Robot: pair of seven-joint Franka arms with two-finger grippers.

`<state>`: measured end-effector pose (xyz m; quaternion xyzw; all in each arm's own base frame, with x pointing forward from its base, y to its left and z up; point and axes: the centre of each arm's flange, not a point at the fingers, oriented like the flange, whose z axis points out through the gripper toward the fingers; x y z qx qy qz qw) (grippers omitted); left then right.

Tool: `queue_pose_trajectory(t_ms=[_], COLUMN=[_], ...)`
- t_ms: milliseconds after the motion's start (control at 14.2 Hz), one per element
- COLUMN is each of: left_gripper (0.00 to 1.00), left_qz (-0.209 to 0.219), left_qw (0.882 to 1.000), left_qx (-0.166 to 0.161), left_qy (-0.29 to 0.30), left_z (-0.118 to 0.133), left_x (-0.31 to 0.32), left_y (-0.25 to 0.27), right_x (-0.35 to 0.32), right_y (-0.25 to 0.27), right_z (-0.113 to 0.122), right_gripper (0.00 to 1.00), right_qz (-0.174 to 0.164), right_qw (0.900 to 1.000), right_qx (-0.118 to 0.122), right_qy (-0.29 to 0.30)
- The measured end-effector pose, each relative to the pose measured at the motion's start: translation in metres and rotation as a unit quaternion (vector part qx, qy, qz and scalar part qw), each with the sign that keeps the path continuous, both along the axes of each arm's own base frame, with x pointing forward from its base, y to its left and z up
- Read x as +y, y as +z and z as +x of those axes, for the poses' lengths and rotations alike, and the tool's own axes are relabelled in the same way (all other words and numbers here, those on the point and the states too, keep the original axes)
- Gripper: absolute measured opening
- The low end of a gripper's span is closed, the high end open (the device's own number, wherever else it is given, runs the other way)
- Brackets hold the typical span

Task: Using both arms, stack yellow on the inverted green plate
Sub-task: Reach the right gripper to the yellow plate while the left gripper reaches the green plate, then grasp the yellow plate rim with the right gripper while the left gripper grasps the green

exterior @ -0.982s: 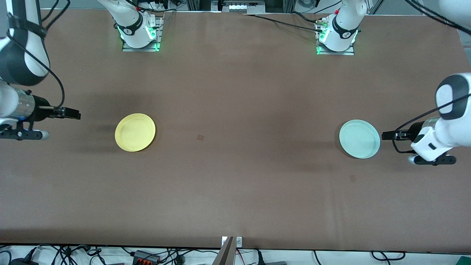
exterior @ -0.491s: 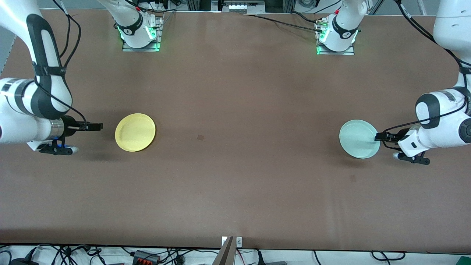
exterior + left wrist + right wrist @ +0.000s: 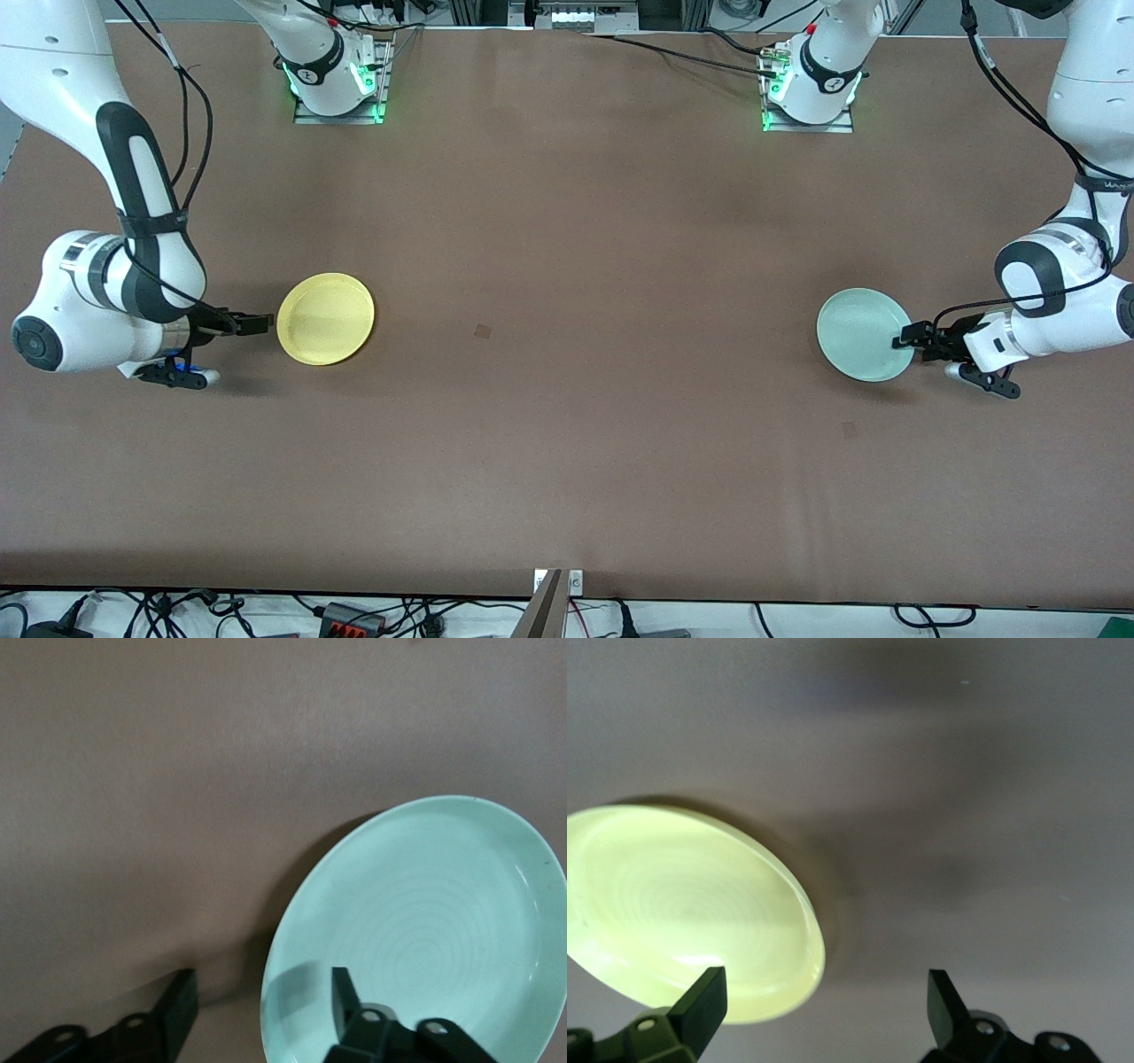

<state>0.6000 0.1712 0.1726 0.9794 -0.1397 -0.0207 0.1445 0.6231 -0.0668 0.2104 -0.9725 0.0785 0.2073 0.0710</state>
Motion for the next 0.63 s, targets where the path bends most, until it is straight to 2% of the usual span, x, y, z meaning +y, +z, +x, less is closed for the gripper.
queue_pose_trajectory(t_ms=[140,211,281,421,491,561,632], left_gripper=[0.43,0.32,0.22,0.03,0.03,0.03,0.03], left_qz=[0.000,0.000,0.000,0.000,0.001,0.003,0.004], left_qw=[1.000,1.000,1.000,1.000,1.000,1.000,1.000], left_qx=[-0.003,-0.003,-0.003,-0.004,-0.008,-0.013,-0.018], left_qy=[-0.002,-0.002,-0.002,-0.003,-0.004,-0.004,-0.004], left_z=[0.001,0.001,0.001,0.002,0.004,0.007,0.010], left_x=[-0.002,-0.002,-0.001,-0.002,-0.002,-0.002,-0.001], left_y=[0.000,-0.001,-0.002,-0.001,0.001,0.004,0.007], right_x=[0.002,0.003,0.003,0.004,0.004,0.005,0.005], right_y=[-0.019,-0.026,-0.031,-0.041,-0.045,-0.047,-0.048], right_z=[-0.002,-0.003,-0.004,-0.006,-0.007,-0.008,-0.009], right_gripper=[0.96,0.88,0.87,0.74,0.74,0.68,0.55], right_qz=[0.008,0.010,0.011,0.012,0.012,0.012,0.013], right_qw=[1.000,1.000,1.000,1.000,1.000,0.999,0.999], right_qx=[0.007,0.011,0.015,0.023,0.026,0.028,0.030], right_qy=[-0.009,-0.010,-0.010,-0.010,-0.010,-0.010,-0.009])
